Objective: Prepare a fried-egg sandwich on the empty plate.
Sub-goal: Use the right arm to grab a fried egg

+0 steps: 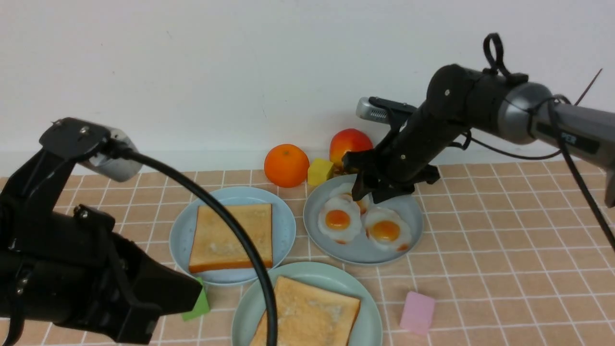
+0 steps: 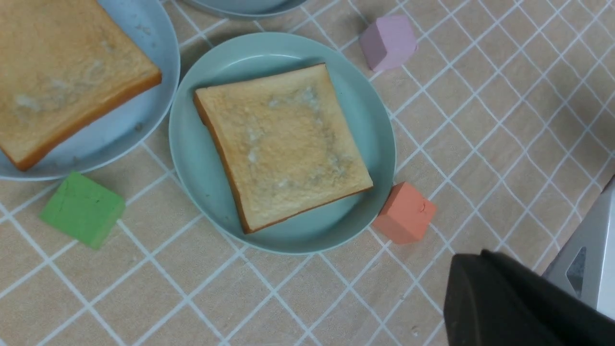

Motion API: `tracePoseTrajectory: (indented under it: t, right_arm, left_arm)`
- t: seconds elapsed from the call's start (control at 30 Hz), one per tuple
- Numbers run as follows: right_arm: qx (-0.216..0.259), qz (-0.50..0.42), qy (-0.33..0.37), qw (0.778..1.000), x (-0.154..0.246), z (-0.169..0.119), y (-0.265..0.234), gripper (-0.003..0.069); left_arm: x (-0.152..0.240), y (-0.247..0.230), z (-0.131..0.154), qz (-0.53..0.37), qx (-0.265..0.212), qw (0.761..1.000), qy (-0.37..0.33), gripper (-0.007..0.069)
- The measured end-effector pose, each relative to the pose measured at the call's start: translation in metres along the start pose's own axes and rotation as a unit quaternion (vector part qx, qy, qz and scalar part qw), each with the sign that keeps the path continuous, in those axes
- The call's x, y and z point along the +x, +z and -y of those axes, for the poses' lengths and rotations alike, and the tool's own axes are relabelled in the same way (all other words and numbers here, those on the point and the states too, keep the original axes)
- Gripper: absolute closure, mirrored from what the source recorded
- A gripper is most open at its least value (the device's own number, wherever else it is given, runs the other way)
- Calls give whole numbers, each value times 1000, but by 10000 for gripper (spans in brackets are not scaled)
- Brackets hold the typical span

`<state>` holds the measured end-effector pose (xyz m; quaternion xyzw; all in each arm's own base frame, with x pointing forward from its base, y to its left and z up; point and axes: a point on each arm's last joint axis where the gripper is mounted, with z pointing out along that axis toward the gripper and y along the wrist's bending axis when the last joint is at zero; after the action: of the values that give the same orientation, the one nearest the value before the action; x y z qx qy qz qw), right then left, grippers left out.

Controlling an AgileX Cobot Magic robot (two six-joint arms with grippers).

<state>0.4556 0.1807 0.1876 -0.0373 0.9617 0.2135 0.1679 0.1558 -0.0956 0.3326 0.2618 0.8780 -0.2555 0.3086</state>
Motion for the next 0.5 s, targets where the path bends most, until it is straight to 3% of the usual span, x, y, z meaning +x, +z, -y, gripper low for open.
tracePoseTrajectory:
  t: [0.2, 0.3, 0.5]
  right_arm:
    - [-2, -1, 17, 1000, 2, 8, 23, 351]
    - [-4, 1, 20, 1000, 2, 9, 26, 391]
    - [-4, 2, 22, 1000, 2, 10, 28, 589]
  left_arm:
    - [0, 0, 0, 0, 0, 1000, 0, 638]
    - [0, 0, 0, 0, 0, 1000, 0, 638]
    - [0, 0, 0, 1, 0, 1000, 0, 638]
